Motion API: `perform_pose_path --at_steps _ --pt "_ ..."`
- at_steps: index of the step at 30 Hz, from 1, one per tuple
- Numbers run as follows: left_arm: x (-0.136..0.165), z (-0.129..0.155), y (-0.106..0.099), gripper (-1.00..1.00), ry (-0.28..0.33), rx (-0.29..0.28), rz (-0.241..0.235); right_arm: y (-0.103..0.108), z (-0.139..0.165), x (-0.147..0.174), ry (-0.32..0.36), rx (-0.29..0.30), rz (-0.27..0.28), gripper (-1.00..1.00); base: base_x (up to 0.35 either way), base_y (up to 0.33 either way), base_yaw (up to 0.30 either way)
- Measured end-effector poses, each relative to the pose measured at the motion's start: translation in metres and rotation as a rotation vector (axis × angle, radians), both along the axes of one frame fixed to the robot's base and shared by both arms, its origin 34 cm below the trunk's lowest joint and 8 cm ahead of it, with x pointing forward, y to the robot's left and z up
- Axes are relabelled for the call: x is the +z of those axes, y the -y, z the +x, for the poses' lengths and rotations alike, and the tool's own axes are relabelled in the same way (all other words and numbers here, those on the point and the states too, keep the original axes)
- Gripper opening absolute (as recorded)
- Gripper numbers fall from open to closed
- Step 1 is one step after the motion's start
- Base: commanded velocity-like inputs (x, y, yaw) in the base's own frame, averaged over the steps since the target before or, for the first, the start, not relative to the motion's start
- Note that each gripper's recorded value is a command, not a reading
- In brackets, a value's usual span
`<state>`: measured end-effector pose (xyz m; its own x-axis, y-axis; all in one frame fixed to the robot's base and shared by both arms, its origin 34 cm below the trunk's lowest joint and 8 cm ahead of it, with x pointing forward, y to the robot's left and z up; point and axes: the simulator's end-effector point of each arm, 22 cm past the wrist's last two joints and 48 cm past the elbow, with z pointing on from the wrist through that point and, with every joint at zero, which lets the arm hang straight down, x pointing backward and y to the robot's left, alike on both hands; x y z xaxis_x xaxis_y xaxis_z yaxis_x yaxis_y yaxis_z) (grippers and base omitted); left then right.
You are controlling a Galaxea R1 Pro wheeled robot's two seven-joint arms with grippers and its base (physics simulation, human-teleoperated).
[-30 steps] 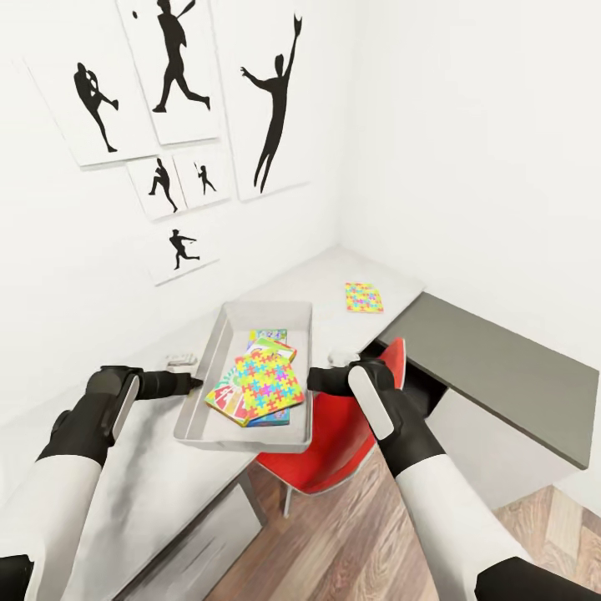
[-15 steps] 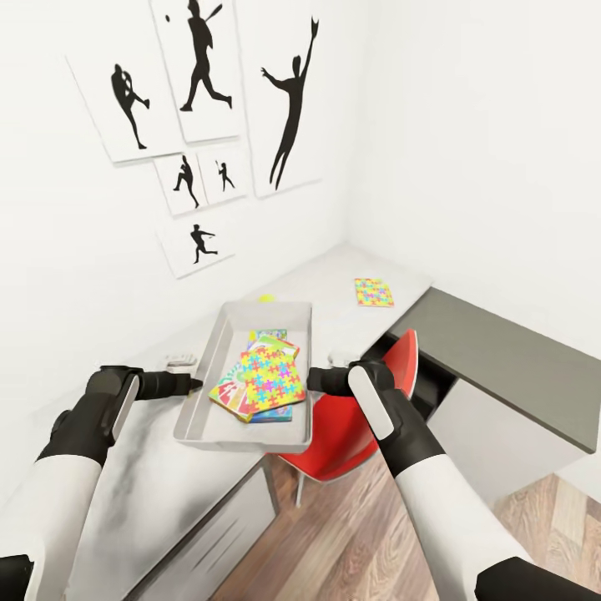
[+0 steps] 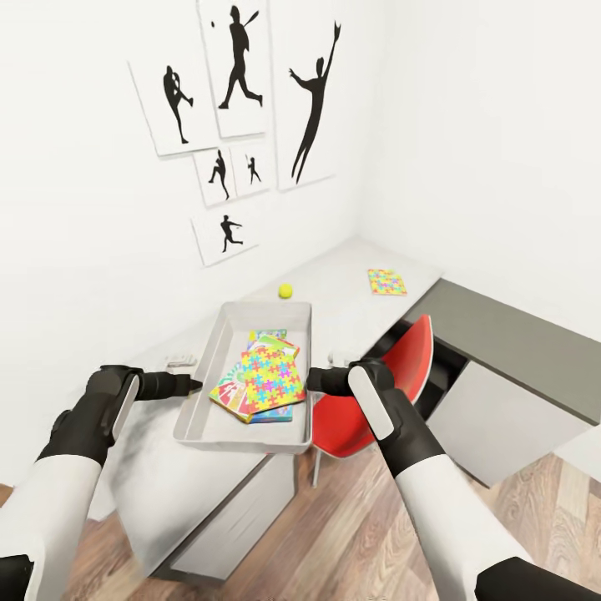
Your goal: Put all the toys in the child's room - the three board games (two on the bed and one on the table), the two jigsaw puzzles on the table, and the tennis ball on the table - inside the toy box on the table in the child's room.
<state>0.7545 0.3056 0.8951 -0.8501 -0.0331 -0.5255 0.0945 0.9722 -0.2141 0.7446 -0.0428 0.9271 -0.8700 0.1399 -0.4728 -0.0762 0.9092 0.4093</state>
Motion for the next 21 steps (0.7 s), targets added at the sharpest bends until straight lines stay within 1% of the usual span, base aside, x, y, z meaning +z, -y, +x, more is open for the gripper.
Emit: perform_pose_path --at_steps 5,16,21 --pt "0.0001 -0.0002 -0.0002 -1.0 0.0 0.0 0.001 0.0001 -0.0001 0.0001 0.0 0.0 0.0 -1.0 -0.119 0.248 0.0" --pt "0.0002 -0.0003 -0.0003 -1.0 0.0 0.0 0.001 0.0001 -0.0002 0.0003 0.0 0.0 0.0 -1.0 -0.01 0.272 0.0" --pt "0.0 -0.0001 -0.0001 -1.0 0.0 0.0 0.0 -0.0001 0.0001 0.0002 0.001 0.0 0.0 -1.0 -0.113 0.097 0.0"
